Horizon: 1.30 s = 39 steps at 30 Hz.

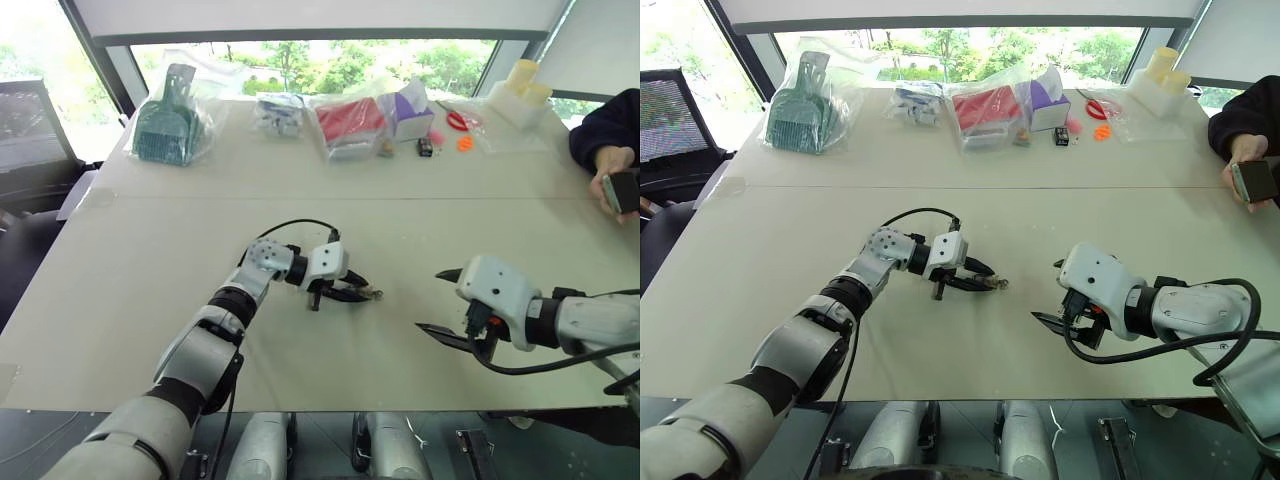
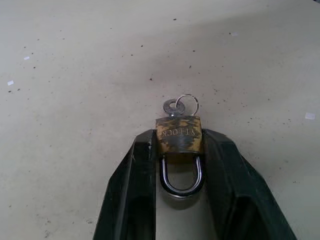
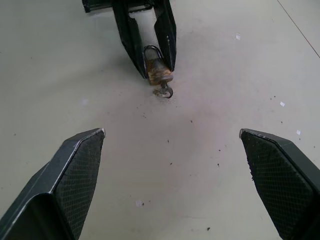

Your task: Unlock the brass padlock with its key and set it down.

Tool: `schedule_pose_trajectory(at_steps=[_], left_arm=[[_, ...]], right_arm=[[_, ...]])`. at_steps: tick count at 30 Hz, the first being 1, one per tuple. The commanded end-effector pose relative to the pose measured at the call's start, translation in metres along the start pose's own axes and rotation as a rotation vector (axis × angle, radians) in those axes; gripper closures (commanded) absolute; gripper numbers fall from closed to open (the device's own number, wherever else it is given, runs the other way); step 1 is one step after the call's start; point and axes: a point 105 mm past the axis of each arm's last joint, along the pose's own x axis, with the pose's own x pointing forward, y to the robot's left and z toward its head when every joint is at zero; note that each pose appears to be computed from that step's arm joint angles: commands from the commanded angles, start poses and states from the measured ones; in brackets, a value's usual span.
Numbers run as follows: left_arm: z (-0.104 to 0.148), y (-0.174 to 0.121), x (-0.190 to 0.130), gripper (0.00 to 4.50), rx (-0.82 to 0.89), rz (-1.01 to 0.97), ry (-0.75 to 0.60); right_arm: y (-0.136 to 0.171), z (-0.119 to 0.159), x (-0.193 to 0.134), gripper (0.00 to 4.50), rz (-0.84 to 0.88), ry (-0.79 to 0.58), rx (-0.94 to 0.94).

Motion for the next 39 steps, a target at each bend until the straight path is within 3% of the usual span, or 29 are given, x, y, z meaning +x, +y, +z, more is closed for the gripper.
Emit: schedule_pose_trajectory(at_steps=[1, 8, 12, 19, 24, 36, 39], left_arm=[[-0.005, 0.001, -0.004, 3.76, -0.019, 0.021, 0.024], [0.003, 0.012, -0.052, 3.76, -0.016, 0.082, 0.018], [0.019, 0.015, -0.092, 3.76, -0.001, 0.122, 0.025], [0.049, 0.028, -0.124, 3.76, 0.003, 0.223, 0.006], [0.061, 0.034, -0.131, 3.76, 0.013, 0.262, 0.004], [0.064, 0.035, -0.129, 3.76, 0.02, 0.279, 0.005], [0.064, 0.036, -0.128, 3.76, 0.022, 0.28, 0.005]], right_arm=[[-0.005, 0.009, 0.003, 0.0, -0.02, -0.031, -0.05], [-0.021, 0.03, 0.026, 0.0, -0.107, -0.136, -0.134], [-0.025, 0.049, 0.051, 0.0, -0.137, -0.21, -0.249], [-0.029, 0.074, 0.084, 0.0, -0.173, -0.297, -0.458], [-0.033, 0.093, 0.102, 0.0, -0.217, -0.342, -0.579], [-0.038, 0.105, 0.122, 0.0, -0.236, -0.356, -0.677], [-0.037, 0.108, 0.123, 0.8, -0.238, -0.366, -0.681]])
